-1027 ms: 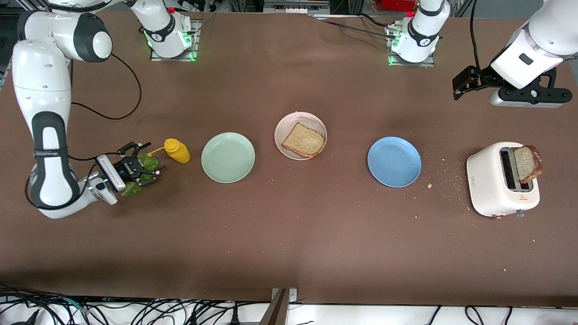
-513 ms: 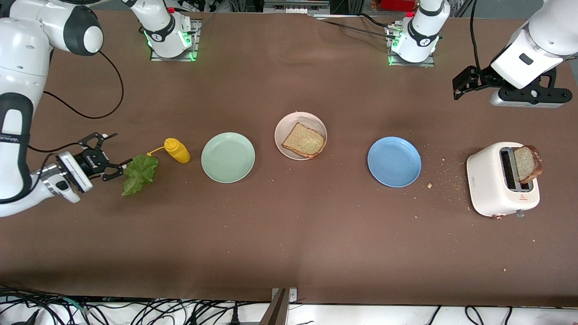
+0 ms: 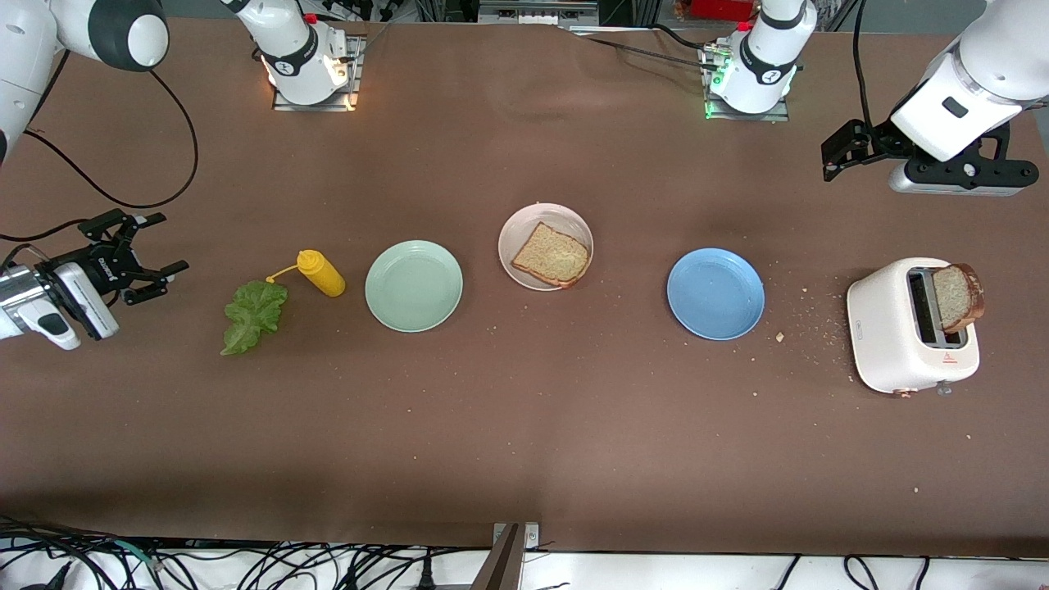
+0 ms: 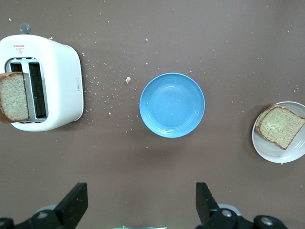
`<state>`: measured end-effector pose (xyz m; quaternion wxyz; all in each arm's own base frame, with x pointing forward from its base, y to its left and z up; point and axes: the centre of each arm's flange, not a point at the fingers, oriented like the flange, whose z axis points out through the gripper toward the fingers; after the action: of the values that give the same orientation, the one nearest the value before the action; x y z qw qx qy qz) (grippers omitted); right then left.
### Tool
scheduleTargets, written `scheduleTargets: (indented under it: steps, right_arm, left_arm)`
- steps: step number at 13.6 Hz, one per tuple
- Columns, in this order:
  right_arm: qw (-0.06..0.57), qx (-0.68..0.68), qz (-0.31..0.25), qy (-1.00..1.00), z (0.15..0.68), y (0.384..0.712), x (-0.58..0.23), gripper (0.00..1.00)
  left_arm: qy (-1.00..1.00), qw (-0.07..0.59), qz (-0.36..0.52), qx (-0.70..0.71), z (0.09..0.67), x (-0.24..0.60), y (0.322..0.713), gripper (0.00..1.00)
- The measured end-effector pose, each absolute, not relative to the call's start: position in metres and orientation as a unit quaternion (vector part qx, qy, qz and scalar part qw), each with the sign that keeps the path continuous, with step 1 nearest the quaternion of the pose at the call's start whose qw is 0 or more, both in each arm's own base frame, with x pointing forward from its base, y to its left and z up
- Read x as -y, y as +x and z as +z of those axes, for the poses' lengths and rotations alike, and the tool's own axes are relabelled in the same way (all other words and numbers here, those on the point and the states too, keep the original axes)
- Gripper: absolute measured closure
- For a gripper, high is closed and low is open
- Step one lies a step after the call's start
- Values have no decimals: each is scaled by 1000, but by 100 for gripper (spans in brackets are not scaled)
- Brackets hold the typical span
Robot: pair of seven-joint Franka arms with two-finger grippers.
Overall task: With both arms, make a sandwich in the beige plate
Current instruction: 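Open the right gripper and draw it back from the bottle, then move the right gripper down toward the green lettuce leaf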
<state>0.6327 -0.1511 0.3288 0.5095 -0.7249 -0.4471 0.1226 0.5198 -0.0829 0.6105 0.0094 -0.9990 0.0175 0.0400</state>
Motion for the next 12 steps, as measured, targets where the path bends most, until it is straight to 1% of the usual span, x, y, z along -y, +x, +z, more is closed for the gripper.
scheduleTargets:
  steps: [9, 11, 12]
  right_arm:
    - [482, 351, 190, -780, 335, 636, 141, 0]
    - [461, 325, 207, -800, 333, 643, 128, 0]
    - [440, 308, 219, -815, 333, 647, 120, 0]
  left_arm:
    - [-999, 10, 43, -17, 610, 83, 519, 0]
    - [-999, 10, 44, -17, 610, 83, 519, 0]
    - [-999, 10, 44, -17, 610, 83, 519, 0]
